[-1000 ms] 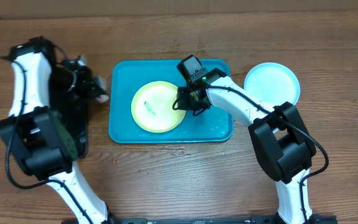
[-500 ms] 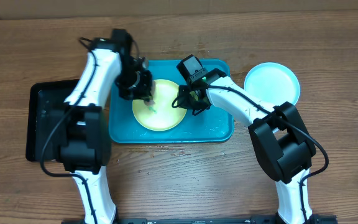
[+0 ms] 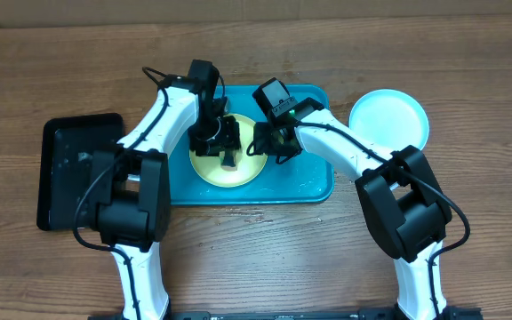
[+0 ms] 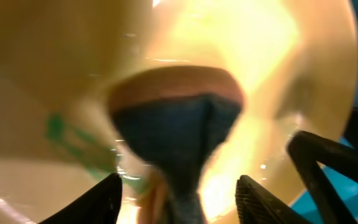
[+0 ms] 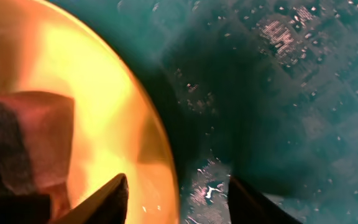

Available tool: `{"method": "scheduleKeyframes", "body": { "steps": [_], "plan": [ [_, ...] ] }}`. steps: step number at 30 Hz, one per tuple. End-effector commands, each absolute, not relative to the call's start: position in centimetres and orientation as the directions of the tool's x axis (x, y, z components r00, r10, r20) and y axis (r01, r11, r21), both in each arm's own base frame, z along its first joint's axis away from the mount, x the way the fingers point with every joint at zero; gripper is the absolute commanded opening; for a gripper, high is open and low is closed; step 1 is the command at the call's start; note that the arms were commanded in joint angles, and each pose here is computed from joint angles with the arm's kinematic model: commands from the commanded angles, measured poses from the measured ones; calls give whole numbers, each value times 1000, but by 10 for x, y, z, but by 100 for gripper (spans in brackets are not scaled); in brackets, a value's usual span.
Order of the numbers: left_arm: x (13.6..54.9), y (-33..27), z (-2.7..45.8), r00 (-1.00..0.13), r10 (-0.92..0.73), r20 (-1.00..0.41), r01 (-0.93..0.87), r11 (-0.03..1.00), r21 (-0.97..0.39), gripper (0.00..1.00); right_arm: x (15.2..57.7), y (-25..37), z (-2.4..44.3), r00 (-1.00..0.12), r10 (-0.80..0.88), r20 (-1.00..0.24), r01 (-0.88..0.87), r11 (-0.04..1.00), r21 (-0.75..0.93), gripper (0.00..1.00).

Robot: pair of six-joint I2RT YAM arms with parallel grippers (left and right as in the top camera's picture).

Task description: Clean dirty plates on tray and stack at the side

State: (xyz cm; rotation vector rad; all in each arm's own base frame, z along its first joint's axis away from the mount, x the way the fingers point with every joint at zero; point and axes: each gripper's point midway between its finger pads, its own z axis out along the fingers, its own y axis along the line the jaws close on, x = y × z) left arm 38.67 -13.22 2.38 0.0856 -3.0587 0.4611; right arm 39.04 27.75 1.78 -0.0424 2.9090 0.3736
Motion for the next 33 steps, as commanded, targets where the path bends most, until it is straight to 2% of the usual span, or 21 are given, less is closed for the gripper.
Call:
{"method": "scheduleKeyframes", "body": {
  "steps": [1,3,6,7,9,10,13,20,28,33],
  "plan": [
    [403,-113,41,-995,-104,11,-103,949,-297,63,410,270,28,-966,-25,-259,-89,968,235,54],
    [406,-110,46,-992,-123,16,-121,936,-330,63,418,267,32,-959,-30,-281,-100,966,239,54],
    [406,-108,49,-990,-138,32,-140,916,-376,55,428,261,34,-949,-40,-311,-118,965,235,51],
    [406,-108,49,-990,-136,35,-139,915,-379,52,429,260,34,-949,-37,-312,-115,965,235,47],
    [402,-109,49,-992,-120,44,-127,917,-379,52,429,261,33,-951,-36,-308,-116,963,245,31],
    [401,-110,49,-993,-108,43,-116,917,-381,54,428,264,31,-951,-41,-305,-121,961,248,29],
    [400,-117,48,-997,-70,31,-76,922,-381,60,422,273,21,-955,-63,-291,-138,960,245,30],
    [398,-128,48,-999,-43,25,-49,923,-383,61,405,282,-3,-966,-104,-237,-158,962,221,31],
    [398,-128,47,-999,-41,22,-46,926,-375,59,400,279,-1,-974,-96,-203,-143,963,228,30],
    [398,-128,47,-999,-41,21,-45,926,-376,50,404,279,21,-974,-91,-208,-139,963,230,24]
  ]
}}
